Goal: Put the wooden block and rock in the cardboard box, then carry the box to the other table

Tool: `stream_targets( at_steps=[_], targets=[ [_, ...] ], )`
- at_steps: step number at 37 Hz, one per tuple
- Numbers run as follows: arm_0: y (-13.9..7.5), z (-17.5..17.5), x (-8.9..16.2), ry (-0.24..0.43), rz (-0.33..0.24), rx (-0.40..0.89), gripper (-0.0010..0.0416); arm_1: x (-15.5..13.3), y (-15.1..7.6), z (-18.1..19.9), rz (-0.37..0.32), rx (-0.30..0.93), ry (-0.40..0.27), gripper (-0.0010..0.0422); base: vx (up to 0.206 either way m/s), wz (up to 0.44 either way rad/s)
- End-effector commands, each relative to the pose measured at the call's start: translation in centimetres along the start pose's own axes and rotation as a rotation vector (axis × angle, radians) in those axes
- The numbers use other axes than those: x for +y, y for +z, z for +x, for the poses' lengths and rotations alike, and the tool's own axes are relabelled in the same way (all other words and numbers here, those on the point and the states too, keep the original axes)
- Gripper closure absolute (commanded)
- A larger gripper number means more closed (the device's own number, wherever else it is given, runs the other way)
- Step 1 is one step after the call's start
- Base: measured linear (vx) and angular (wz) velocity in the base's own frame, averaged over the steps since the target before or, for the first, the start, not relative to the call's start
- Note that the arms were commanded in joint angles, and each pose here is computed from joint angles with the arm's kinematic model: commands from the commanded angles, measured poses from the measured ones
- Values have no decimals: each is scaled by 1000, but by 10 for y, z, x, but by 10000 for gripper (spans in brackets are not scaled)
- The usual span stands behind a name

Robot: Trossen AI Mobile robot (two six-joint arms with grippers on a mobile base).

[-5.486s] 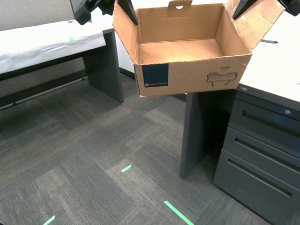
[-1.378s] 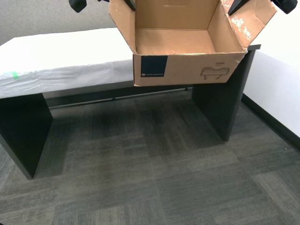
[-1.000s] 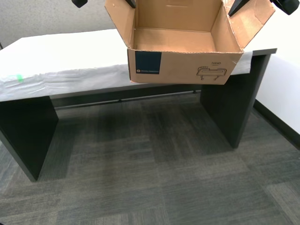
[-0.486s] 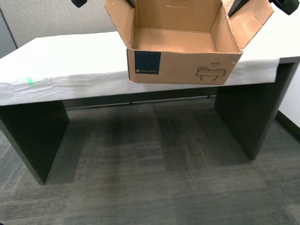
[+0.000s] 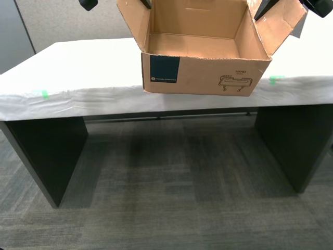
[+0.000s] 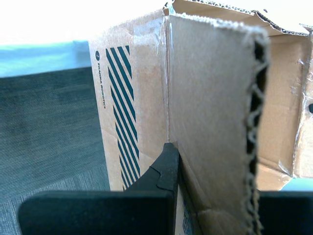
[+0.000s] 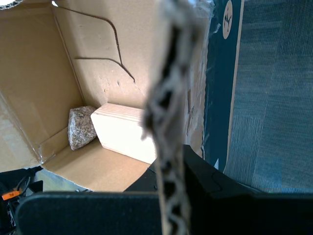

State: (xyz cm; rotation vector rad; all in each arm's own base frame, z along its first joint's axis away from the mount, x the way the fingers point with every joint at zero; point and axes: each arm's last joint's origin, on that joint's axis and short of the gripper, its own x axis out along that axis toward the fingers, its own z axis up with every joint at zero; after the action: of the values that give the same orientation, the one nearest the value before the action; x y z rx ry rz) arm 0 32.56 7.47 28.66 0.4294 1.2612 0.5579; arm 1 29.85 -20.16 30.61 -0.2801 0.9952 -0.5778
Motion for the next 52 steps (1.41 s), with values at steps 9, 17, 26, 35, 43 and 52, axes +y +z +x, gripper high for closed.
stream_targets(
  at_steps=[9, 17, 26, 35, 43, 52],
  targets=[
    [-1, 0, 0, -52, -3, 0, 406, -2, -1, -1, -2, 19, -31, 413, 140, 46],
    [-4, 0, -1, -57, 8, 23, 406, 0, -5, 0, -7, 54, -13, 413, 146, 21],
    [-5, 0, 0, -58, 13, 33, 406, 0, -5, 0, 16, 56, -13, 413, 155, -1],
    [-5, 1, 0, -57, 11, 34, 406, 0, -5, 1, 24, 56, -13, 413, 163, -15],
    [-4, 1, 0, -57, 10, 30, 406, 0, -4, 0, 58, 54, -13, 413, 164, -17],
    [-5, 1, 0, -57, 15, 33, 406, 0, -4, 0, 98, 47, -17, 413, 161, -15]
  ],
)
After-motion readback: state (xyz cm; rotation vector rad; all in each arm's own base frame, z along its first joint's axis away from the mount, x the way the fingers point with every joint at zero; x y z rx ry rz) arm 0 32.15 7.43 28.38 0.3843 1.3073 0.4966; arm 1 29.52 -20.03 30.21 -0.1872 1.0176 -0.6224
